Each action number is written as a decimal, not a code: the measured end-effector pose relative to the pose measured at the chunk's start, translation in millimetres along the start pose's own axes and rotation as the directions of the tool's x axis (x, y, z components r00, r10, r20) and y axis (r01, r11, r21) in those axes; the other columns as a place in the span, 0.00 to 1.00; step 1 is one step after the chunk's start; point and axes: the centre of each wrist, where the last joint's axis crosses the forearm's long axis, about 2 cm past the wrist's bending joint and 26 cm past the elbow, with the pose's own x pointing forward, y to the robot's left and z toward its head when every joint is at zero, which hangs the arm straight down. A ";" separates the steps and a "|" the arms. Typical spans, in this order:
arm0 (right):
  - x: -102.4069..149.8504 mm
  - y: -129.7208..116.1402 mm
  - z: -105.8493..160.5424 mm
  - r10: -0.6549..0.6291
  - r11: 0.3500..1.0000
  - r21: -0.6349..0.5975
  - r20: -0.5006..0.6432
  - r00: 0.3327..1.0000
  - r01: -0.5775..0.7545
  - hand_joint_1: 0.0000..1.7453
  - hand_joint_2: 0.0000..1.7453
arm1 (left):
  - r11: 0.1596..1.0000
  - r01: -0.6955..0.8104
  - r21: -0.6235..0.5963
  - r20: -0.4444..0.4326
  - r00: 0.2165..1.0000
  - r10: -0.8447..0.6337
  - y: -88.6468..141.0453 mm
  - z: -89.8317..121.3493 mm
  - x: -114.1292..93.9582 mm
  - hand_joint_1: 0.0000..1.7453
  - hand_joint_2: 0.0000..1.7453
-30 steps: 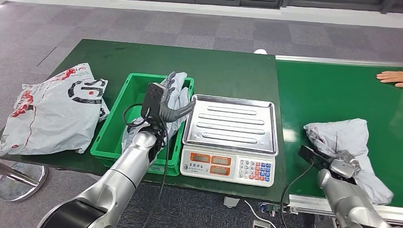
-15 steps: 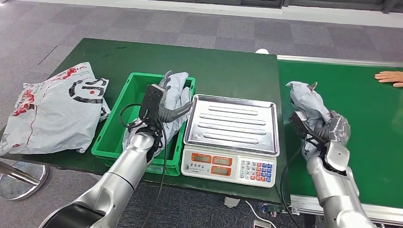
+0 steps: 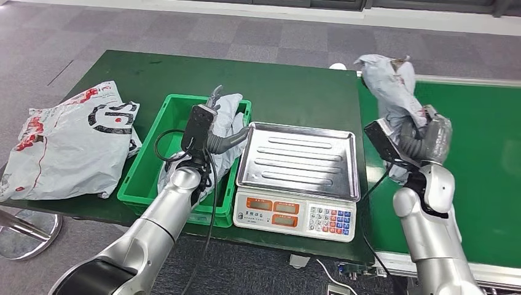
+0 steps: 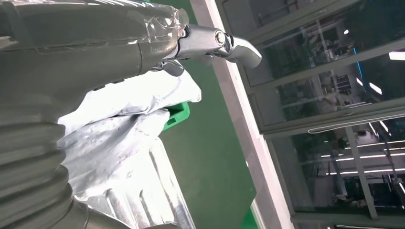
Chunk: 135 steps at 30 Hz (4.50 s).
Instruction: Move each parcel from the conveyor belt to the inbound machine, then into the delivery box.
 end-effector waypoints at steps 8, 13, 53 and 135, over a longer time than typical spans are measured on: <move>51.8 7.2 -8.4 -0.135 0.984 0.131 0.112 0.984 0.120 1.00 1.00 | 1.000 0.003 0.002 0.012 1.000 -0.003 0.6 -2.7 2.2 0.00 1.00; 86.2 18.6 -8.9 -0.251 0.935 0.295 0.153 0.956 0.199 1.00 1.00 | 1.000 0.004 0.003 0.016 1.000 -0.004 1.7 -5.8 5.1 0.00 1.00; 120.3 57.7 64.5 -0.836 0.532 0.278 0.018 0.549 0.800 0.00 1.00 | 0.999 -0.003 0.054 0.072 0.997 -0.001 -8.1 -15.6 21.3 0.00 1.00; 25.9 33.8 48.5 -0.778 0.603 0.043 -0.186 0.600 0.796 0.00 1.00 | 0.703 0.588 -0.401 0.199 0.804 -0.560 -66.9 -25.1 50.0 1.00 1.00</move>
